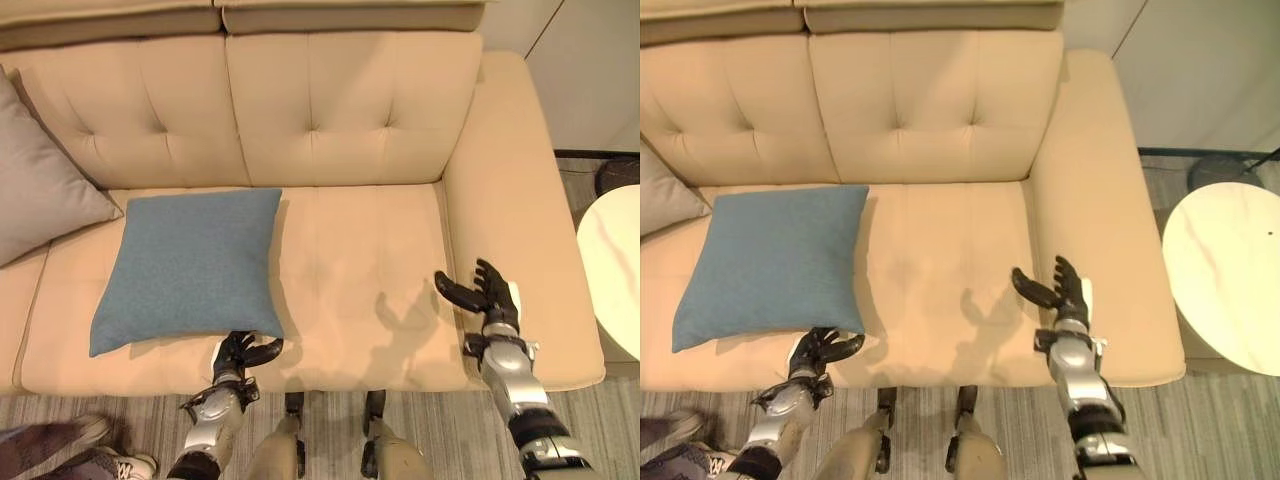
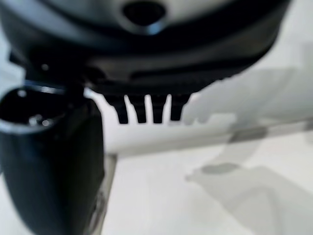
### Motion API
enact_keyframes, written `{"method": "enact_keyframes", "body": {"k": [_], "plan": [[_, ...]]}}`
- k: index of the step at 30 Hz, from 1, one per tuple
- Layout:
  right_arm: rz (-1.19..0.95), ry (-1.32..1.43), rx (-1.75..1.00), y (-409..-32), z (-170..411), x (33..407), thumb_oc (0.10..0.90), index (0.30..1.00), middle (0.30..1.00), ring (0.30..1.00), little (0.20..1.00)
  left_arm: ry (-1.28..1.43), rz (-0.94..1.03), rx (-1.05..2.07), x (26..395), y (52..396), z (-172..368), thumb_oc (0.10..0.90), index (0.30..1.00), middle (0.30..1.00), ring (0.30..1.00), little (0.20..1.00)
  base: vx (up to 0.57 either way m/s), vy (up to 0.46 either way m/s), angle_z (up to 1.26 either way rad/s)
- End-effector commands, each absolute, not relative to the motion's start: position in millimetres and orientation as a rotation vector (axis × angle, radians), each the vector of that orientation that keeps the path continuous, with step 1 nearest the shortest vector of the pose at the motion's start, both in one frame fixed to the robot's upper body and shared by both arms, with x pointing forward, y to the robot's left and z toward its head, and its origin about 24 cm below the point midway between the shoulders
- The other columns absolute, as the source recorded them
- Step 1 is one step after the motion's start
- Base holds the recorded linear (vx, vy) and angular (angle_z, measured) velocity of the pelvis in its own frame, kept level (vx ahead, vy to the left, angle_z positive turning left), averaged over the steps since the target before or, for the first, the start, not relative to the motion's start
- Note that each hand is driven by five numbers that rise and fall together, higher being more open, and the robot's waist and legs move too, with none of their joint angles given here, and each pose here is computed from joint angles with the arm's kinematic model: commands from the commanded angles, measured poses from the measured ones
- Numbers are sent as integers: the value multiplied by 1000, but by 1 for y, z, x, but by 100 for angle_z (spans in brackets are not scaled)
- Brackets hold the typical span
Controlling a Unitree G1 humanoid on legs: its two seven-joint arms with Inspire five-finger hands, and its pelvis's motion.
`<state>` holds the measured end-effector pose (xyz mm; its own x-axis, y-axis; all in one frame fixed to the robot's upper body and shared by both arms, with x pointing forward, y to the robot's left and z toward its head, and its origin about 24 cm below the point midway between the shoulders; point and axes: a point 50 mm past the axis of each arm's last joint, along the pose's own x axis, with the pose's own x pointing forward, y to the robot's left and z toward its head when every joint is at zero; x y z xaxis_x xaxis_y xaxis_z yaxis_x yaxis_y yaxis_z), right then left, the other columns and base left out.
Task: Pick up all the scattered cushions and arrange them neatly on the sofa.
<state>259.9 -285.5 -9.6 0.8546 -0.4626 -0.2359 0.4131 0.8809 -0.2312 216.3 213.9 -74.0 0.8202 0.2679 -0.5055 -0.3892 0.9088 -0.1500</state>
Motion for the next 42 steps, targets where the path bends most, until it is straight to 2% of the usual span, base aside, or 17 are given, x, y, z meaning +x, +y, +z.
{"method": "enact_keyframes", "body": {"k": [1,3,7,16,22,27,32,42], "plan": [[-529,232,-142,-298,-11,243,800,900,900,900,900,363,504,-326,216,253,-59,800,900,900,900,900,87,55,-1],[-649,323,-73,-306,-35,211,800,900,900,900,900,425,642,-359,187,266,-73,800,900,900,900,900,94,117,-2],[-651,385,-79,-308,-45,200,800,900,900,900,900,445,666,-420,170,265,-79,800,900,900,900,900,-9,151,-2],[-665,443,-16,-298,-61,182,800,900,900,900,900,332,575,-435,178,262,-52,800,900,900,900,900,-142,48,20],[-611,476,20,-283,-69,179,800,900,900,900,900,426,638,-460,153,263,-69,800,900,900,900,900,-107,-61,41],[-618,445,40,-280,-61,191,800,900,900,900,900,447,681,-531,158,256,-75,800,900,900,900,900,-167,52,58],[-538,451,10,-269,-60,200,800,900,900,900,900,473,763,-628,155,252,-83,800,900,900,900,900,-34,142,19],[-526,436,32,-268,-57,203,800,900,900,900,900,408,785,-628,198,254,-71,800,900,900,900,900,115,304,12]]}}
